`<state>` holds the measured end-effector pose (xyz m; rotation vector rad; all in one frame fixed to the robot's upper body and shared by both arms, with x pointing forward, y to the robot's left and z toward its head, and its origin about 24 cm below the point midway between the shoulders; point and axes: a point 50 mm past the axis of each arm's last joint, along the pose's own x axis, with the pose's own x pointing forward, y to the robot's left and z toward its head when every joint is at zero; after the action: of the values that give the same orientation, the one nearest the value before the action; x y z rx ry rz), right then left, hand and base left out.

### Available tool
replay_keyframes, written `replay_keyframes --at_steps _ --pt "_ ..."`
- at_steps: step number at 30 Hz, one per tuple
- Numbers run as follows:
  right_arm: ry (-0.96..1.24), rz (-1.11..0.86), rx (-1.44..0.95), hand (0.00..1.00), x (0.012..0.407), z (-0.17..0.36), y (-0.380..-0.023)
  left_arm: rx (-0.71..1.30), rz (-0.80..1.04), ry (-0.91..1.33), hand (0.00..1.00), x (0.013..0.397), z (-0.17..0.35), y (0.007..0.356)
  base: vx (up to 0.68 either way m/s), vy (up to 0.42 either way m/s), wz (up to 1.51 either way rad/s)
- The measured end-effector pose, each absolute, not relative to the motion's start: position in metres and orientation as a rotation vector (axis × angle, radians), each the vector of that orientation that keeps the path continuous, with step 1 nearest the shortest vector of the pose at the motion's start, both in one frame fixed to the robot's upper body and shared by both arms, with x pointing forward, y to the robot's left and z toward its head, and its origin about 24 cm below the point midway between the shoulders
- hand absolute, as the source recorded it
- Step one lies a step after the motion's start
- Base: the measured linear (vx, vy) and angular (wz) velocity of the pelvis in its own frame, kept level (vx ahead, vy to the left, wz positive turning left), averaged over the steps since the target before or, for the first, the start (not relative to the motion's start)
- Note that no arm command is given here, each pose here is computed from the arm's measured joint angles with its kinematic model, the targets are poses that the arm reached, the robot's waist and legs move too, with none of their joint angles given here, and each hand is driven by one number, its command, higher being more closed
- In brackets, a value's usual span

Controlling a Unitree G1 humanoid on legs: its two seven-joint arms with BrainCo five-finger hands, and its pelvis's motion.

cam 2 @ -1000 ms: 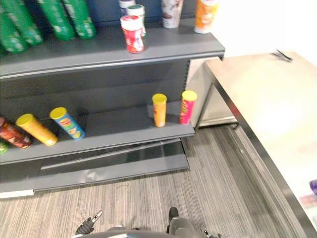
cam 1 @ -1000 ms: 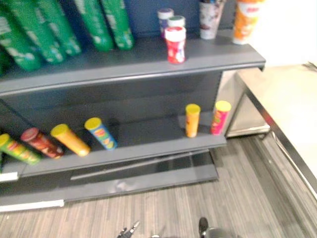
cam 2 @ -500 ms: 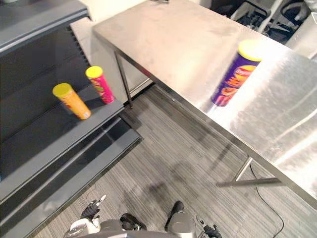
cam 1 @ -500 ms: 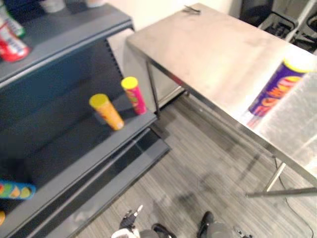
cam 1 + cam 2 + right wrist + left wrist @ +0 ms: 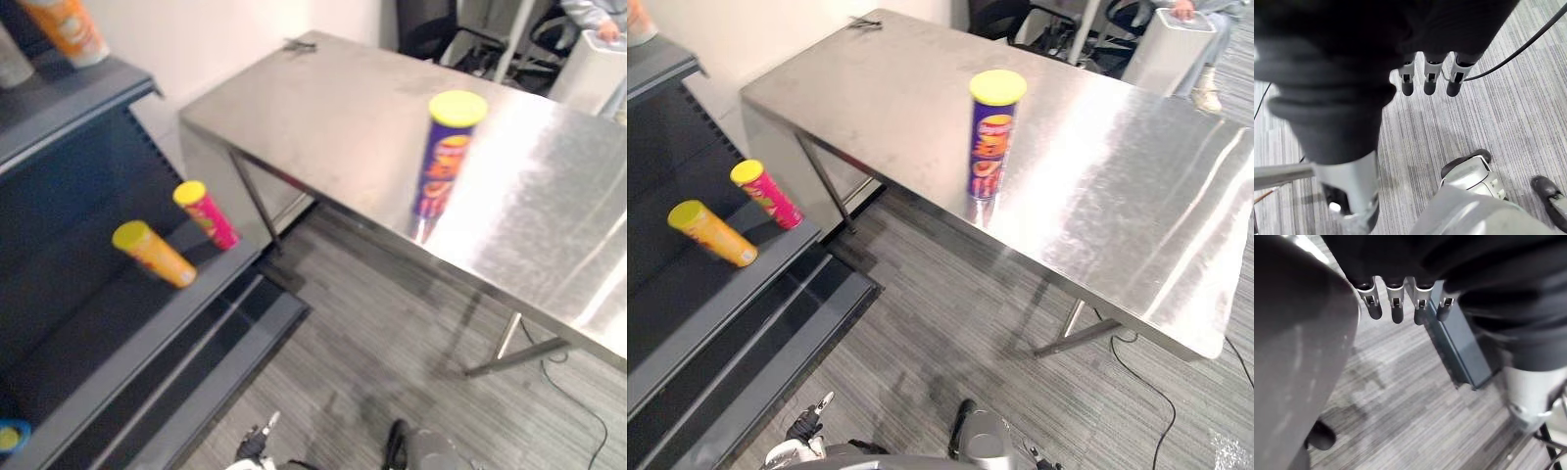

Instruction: Put the gum and the chips on the shelf.

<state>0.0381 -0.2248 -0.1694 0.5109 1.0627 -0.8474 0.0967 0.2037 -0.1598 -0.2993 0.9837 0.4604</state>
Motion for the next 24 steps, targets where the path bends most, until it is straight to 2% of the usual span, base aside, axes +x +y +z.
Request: replay_keyframes --at_steps 6,11,14,19,24 --pt "1.018 -0.890 0.446 0.00 0.034 -0.163 -0.251 -0.359 0.464 0.946 0.00 0.096 -0.159 0.197 0.12 -0.063 -0.88" --pt "0.966 -0.903 0.410 0.00 0.039 -0.157 -0.260 -0.344 0.443 0.931 0.00 0.100 -0.157 0.195 0.23 0.144 -0.77" --pt "0.942 -0.899 0.419 0.00 0.042 -0.156 -0.259 -0.334 0.430 0.929 0.00 0.102 -0.157 0.195 0.25 0.331 -0.93" --pt "0.984 -0.897 0.521 0.00 0.032 -0.165 -0.229 -0.258 0.417 0.955 0.00 0.099 -0.157 0.208 0.18 0.325 -0.36" --pt "0.946 -0.906 0.536 0.00 0.042 -0.163 -0.239 -0.233 0.388 0.995 0.00 0.093 -0.161 0.204 0.04 0.195 -0.83"
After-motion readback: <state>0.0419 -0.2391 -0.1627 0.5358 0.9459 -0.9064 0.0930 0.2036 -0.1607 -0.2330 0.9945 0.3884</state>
